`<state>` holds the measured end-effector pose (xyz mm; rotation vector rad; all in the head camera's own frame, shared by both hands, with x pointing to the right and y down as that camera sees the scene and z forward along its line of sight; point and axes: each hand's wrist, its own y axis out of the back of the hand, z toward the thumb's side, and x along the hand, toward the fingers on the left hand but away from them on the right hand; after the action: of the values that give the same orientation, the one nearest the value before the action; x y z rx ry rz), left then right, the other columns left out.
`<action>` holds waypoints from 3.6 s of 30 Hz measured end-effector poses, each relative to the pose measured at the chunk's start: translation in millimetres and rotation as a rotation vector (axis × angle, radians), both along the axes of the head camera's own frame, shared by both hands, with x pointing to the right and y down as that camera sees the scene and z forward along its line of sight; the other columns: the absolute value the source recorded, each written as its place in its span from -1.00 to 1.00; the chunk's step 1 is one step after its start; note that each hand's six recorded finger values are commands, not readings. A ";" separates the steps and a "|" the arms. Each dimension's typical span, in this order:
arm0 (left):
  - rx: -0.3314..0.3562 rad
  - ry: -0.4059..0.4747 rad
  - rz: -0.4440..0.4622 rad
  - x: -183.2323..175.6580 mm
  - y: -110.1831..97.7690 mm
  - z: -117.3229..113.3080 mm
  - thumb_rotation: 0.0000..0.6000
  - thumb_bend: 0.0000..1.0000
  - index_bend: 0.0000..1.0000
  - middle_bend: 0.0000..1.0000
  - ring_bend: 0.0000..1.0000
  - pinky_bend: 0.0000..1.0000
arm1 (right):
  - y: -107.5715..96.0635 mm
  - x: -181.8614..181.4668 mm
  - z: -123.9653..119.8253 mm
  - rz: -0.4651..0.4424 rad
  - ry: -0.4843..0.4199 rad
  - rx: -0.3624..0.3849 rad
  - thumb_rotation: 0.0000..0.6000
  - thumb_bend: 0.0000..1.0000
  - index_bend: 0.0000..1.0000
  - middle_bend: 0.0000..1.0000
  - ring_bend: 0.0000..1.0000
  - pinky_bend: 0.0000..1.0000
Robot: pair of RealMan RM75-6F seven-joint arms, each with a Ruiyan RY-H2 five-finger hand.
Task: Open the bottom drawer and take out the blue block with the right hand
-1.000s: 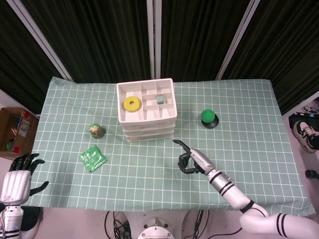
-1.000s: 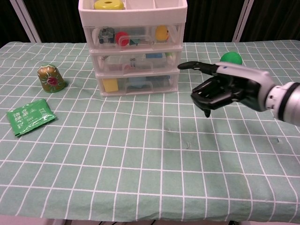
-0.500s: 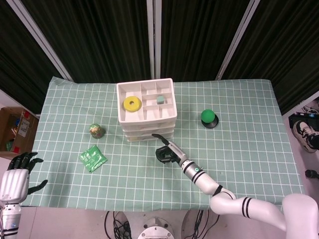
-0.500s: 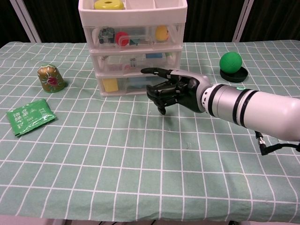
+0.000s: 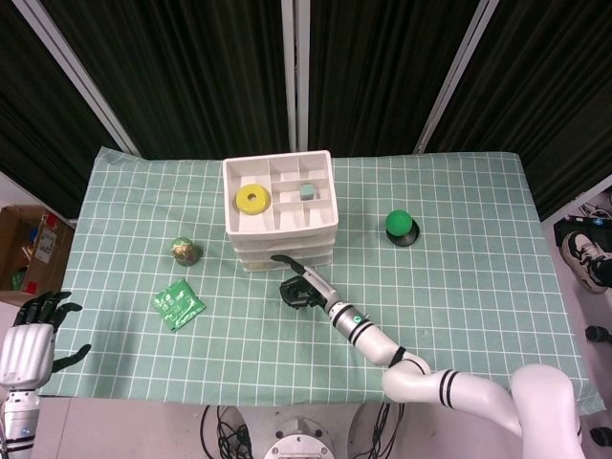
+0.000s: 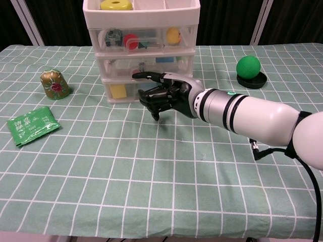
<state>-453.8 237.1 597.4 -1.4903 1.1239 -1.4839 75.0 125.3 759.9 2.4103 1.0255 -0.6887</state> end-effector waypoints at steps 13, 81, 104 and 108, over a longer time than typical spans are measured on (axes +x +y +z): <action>-0.003 0.000 -0.007 -2.8 2.7 -1.0 1.00 -1.00 -0.29 -0.58 -0.71 -0.64 | -2.9 -1.6 6.2 0.006 0.014 0.011 1.00 0.09 -0.35 0.49 0.45 0.41; -0.006 0.006 -0.018 -5.4 6.0 0.9 1.00 -1.00 -0.29 -0.58 -0.71 -0.64 | -14.1 63.5 -64.1 -0.389 0.620 0.670 1.00 -0.06 -0.80 0.58 0.55 0.55; -0.013 0.003 -0.019 -5.4 6.9 2.2 1.00 -1.00 -0.29 -0.58 -0.71 -0.64 | -35.9 62.0 -45.8 -0.393 0.669 0.575 1.00 -0.05 -0.54 0.61 0.59 0.60; -0.014 0.004 -0.017 -4.6 6.0 2.6 1.00 -1.00 -0.29 -0.58 -0.71 -0.64 | -42.9 63.9 -44.0 -0.374 0.668 0.558 1.00 -0.05 -0.44 0.61 0.59 0.60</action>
<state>-458.4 243.1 600.0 -1.4971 1.1335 -1.5037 138.9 82.5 715.9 2.9720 1.1209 -1.5987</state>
